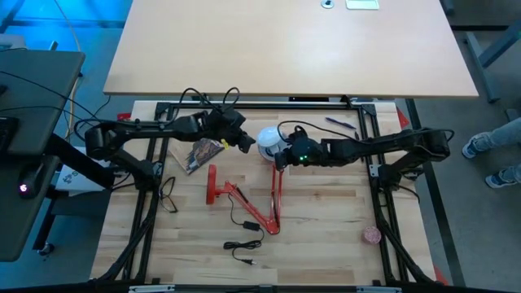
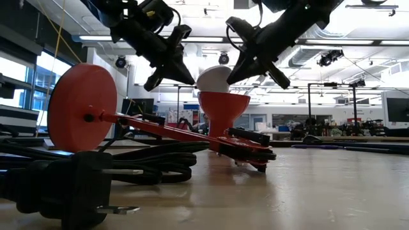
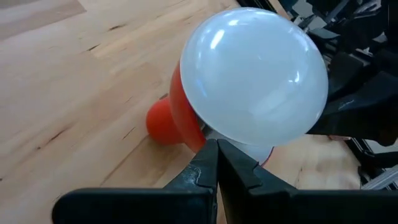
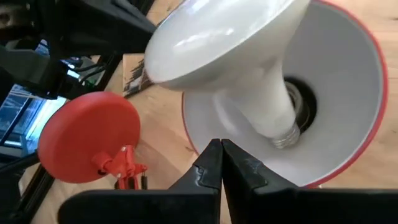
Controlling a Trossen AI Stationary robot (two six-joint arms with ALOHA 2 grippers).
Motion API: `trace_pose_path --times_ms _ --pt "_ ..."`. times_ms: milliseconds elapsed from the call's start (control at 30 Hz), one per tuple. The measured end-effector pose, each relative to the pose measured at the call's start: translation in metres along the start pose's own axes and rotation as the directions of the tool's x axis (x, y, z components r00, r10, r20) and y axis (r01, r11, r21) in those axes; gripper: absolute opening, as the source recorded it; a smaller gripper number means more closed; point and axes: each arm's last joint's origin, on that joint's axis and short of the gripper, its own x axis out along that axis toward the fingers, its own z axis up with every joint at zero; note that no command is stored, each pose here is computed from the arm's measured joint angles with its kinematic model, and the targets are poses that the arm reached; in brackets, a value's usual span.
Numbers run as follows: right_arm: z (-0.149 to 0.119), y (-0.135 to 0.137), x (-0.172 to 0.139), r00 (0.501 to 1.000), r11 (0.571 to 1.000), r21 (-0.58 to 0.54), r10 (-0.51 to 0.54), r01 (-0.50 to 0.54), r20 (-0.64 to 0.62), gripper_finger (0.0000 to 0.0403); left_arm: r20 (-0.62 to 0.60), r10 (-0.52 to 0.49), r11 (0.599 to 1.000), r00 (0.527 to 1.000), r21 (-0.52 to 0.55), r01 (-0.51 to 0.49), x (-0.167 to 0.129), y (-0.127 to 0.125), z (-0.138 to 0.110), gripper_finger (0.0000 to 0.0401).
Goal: Screw lightbulb
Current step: Insert the lightbulb into the red lamp
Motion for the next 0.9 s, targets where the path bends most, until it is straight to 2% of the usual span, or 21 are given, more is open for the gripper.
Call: trace_pose_path --times_ms 533,700,800,900 --pt "0.000 0.003 -0.010 0.999 0.999 -0.031 0.032 -0.032 -0.026 0.0000 0.195 0.123 0.992 0.973 -0.055 -0.115 -0.001 0.011 0.018 0.0000" --pt "0.005 -0.005 -0.034 0.998 0.996 -0.075 -0.049 0.047 -0.026 0.0000 0.223 0.147 0.988 0.964 -0.081 -0.132 -0.003 0.022 0.026 0.0000" --pt "0.006 -0.011 -0.042 0.994 0.990 -0.108 -0.095 0.089 -0.049 0.0000 0.217 0.109 0.991 0.970 -0.102 -0.089 0.002 0.033 0.032 0.0000" --pt "0.011 -0.011 -0.042 0.996 0.992 -0.092 -0.085 0.083 -0.018 0.0000 0.149 0.039 0.990 0.988 -0.141 -0.018 0.018 0.042 0.041 0.0000"
